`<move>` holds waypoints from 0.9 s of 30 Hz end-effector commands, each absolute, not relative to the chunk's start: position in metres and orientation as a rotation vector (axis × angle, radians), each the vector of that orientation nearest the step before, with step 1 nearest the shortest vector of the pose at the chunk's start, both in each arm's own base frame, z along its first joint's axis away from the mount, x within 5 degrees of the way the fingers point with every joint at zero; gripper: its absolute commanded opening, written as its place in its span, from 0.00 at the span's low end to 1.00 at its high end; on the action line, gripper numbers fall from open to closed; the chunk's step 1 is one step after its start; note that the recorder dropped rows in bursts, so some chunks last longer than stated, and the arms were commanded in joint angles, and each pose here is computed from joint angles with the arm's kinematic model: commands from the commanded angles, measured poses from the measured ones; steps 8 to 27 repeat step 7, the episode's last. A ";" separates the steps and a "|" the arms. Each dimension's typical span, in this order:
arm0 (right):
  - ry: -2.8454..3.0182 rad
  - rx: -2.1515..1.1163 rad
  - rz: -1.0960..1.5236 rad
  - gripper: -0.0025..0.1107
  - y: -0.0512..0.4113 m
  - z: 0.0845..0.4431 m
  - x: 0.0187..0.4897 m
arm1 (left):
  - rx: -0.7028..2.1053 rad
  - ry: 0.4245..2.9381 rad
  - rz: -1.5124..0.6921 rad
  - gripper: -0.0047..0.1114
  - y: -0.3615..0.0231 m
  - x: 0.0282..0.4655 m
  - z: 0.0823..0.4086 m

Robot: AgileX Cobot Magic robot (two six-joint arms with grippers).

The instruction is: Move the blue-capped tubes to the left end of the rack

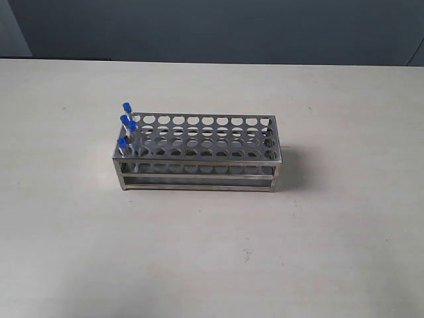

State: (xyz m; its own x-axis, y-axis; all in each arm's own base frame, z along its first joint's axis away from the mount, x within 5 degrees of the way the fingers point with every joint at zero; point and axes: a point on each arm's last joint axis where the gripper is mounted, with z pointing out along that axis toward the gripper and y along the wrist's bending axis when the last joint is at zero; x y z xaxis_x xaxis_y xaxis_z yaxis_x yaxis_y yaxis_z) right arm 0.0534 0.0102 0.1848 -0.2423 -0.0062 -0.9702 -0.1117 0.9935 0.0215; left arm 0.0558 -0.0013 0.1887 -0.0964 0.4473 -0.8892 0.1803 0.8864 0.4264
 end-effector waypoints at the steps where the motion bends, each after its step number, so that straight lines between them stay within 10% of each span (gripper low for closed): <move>1: 1.799 -0.079 0.091 0.03 0.010 0.185 0.054 | 0.489 1.666 0.232 0.05 -0.002 0.056 0.191; 27: 1.799 -0.078 0.093 0.03 0.010 0.185 0.054 | 0.489 1.666 0.232 0.05 -0.002 0.056 0.191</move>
